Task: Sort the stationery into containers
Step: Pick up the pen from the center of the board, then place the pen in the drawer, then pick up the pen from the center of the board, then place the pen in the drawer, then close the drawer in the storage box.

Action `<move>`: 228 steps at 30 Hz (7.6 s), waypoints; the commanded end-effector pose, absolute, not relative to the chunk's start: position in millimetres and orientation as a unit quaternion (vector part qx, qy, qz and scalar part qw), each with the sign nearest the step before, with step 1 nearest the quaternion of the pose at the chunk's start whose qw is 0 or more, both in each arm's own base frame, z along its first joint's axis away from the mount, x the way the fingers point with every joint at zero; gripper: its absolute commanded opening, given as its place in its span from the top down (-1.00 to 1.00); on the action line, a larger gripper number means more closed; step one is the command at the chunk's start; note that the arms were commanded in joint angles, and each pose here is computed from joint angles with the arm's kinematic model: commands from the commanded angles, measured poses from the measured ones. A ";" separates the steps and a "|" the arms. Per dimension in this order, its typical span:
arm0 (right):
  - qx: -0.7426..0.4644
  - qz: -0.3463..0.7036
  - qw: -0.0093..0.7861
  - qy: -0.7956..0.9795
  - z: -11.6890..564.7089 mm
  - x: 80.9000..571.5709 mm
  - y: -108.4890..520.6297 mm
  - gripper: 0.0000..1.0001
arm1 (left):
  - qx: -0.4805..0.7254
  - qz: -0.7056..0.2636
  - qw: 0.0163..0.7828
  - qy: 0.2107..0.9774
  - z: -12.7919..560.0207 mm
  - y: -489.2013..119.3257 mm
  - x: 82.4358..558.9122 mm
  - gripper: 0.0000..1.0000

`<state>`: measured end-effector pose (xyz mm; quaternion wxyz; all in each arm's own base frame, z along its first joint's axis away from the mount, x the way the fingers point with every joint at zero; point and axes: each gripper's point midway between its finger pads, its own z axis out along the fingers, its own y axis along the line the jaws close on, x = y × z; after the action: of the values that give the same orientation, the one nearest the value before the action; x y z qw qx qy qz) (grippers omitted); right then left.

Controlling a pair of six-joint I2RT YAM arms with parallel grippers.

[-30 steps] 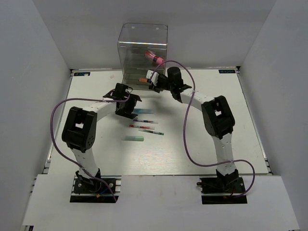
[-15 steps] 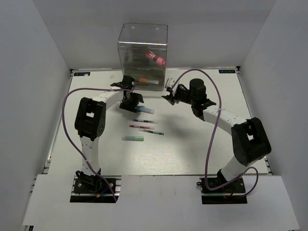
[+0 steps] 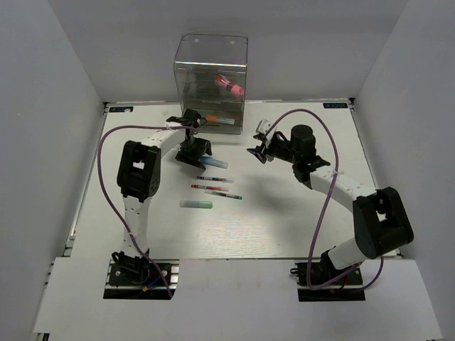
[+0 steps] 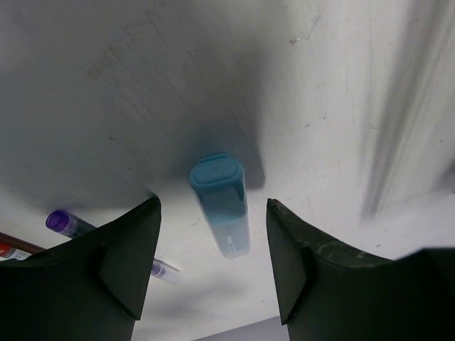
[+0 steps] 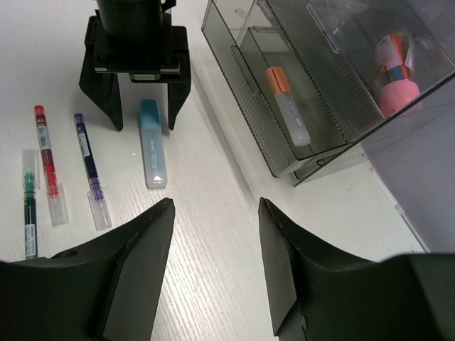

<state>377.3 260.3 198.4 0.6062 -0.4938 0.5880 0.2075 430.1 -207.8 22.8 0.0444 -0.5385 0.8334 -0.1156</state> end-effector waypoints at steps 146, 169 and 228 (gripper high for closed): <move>-0.630 -0.019 0.557 0.540 184.9 529.5 367.3 0.87 | -0.399 -0.265 0.431 0.765 142.6 -84.6 260.3 -1.00; -0.719 0.160 0.513 0.442 178.0 447.8 370.2 1.00 | -0.385 -0.267 0.417 0.779 131.9 -95.2 272.6 -1.00; -0.601 0.176 0.537 0.566 164.5 443.5 328.8 0.18 | -0.353 -0.419 0.462 0.697 165.4 -167.9 417.6 -0.06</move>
<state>469.0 325.5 116.0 0.5073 -0.6324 0.5744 0.1130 372.9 -153.1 100.6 0.3952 -0.3725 0.7679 -0.3397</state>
